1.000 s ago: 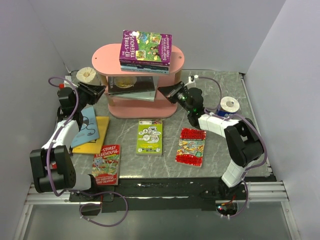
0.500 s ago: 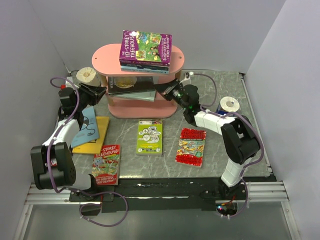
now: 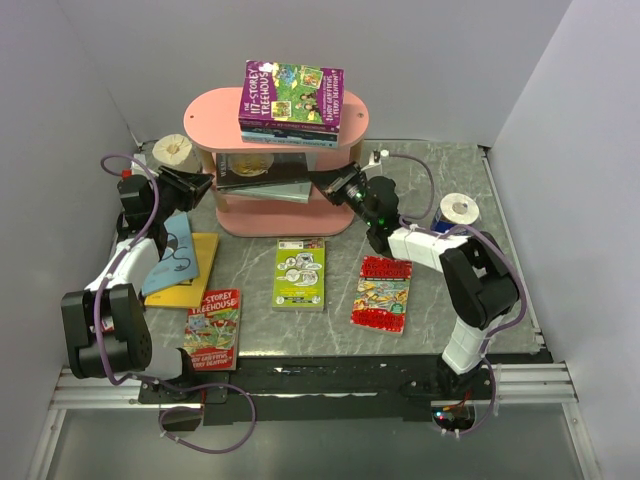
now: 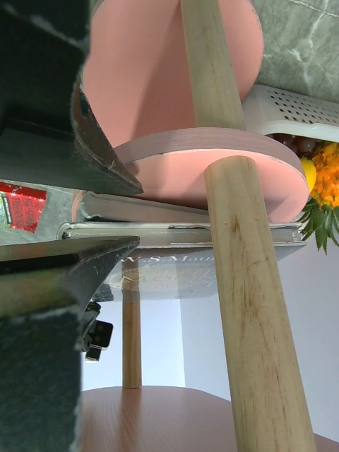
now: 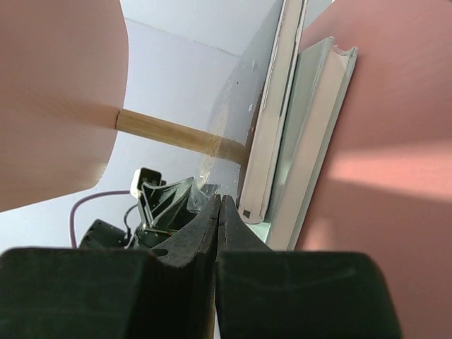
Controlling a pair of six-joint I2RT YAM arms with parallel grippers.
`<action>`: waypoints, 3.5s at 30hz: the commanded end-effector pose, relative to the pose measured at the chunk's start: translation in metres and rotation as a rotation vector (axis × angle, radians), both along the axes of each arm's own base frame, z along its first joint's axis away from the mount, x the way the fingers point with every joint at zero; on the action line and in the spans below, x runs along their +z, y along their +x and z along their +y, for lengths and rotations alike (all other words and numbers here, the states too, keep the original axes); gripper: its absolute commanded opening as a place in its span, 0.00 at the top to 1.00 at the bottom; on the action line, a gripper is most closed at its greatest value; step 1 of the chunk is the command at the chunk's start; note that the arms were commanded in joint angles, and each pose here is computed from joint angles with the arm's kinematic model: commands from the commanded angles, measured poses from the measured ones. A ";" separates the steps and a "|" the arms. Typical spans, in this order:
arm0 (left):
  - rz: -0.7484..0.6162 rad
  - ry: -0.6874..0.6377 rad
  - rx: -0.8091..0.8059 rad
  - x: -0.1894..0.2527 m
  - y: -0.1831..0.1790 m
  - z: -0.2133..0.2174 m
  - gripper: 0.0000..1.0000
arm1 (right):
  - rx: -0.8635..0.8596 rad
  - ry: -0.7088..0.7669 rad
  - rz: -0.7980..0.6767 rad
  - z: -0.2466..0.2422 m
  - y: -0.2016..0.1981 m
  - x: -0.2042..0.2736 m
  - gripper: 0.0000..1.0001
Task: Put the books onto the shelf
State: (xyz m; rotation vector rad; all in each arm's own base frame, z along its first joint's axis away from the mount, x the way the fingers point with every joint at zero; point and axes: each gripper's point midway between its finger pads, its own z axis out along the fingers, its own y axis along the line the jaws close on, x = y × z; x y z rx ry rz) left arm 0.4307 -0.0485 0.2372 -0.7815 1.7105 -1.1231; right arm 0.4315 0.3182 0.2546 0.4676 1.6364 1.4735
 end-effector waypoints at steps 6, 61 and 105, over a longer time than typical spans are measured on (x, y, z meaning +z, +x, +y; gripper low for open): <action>-0.060 0.009 -0.015 0.021 0.001 -0.001 0.64 | -0.066 0.058 -0.023 -0.019 0.004 0.013 1.00; -0.024 -0.004 -0.054 0.011 0.004 -0.009 0.64 | -0.012 -0.016 -0.076 -0.029 -0.036 0.005 1.00; -0.039 -0.048 -0.100 0.008 0.007 -0.014 0.65 | 0.082 -0.015 -0.103 0.007 0.003 0.014 1.00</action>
